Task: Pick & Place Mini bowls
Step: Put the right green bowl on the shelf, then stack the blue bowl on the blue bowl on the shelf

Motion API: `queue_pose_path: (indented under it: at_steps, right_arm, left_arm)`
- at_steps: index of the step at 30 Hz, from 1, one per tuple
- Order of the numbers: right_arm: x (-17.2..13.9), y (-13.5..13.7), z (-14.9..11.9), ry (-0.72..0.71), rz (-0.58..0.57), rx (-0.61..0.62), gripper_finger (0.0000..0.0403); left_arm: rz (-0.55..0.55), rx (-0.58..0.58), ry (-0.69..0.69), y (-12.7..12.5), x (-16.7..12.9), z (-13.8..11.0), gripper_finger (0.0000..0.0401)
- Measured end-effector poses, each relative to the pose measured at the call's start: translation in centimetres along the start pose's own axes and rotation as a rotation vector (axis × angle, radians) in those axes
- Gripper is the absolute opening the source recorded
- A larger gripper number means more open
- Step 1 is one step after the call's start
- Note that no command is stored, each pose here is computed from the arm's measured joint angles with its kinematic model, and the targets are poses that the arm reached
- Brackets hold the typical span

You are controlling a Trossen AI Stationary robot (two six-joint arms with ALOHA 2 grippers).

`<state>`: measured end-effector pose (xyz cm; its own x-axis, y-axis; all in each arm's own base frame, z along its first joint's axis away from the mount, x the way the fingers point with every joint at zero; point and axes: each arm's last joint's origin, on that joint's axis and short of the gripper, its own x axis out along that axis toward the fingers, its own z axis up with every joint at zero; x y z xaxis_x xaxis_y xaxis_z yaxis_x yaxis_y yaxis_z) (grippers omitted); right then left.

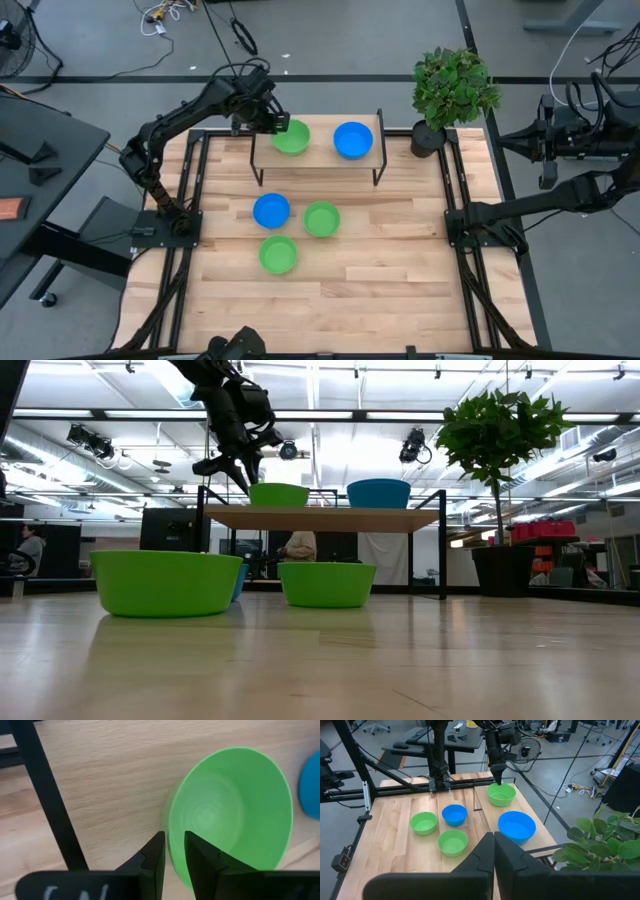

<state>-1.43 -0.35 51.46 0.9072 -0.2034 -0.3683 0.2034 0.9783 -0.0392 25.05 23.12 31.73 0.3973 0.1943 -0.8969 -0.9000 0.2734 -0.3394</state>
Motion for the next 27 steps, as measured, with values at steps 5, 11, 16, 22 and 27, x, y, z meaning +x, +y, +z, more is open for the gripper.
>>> queue_pose_path:
  at_steps: [5, 11, 16, 22, 27]
  right_arm:
    - [0.0, 0.0, 0.0, 0.000, 0.000, 0.000, 0.0008]
    - [0.0, 0.0, 0.0, 0.000, 0.000, 0.019, 0.0008]
    - [0.0, 0.0, 0.0, 0.000, 0.000, 0.020, 0.0008]
    - [0.0, 0.0, 0.0, 0.000, 0.000, 0.024, 0.0008]
    - [0.0, 0.0, 0.0, 0.000, 0.000, 0.027, 0.0008]
  left_arm:
    - [0.009, 0.048, -0.060, -0.5, -1.9, 0.8, 0.0076]
    - [0.016, 0.102, -0.152, -1.5, -5.7, 1.6, 0.0069]
    - [-0.023, 0.123, -0.214, -2.4, -8.6, 1.8, 0.0069]
    - [-0.069, 0.212, -0.247, -4.1, -10.5, 1.0, 0.0069]
    - [-0.118, 0.337, -0.224, -6.2, -10.7, -0.8, 0.0069]
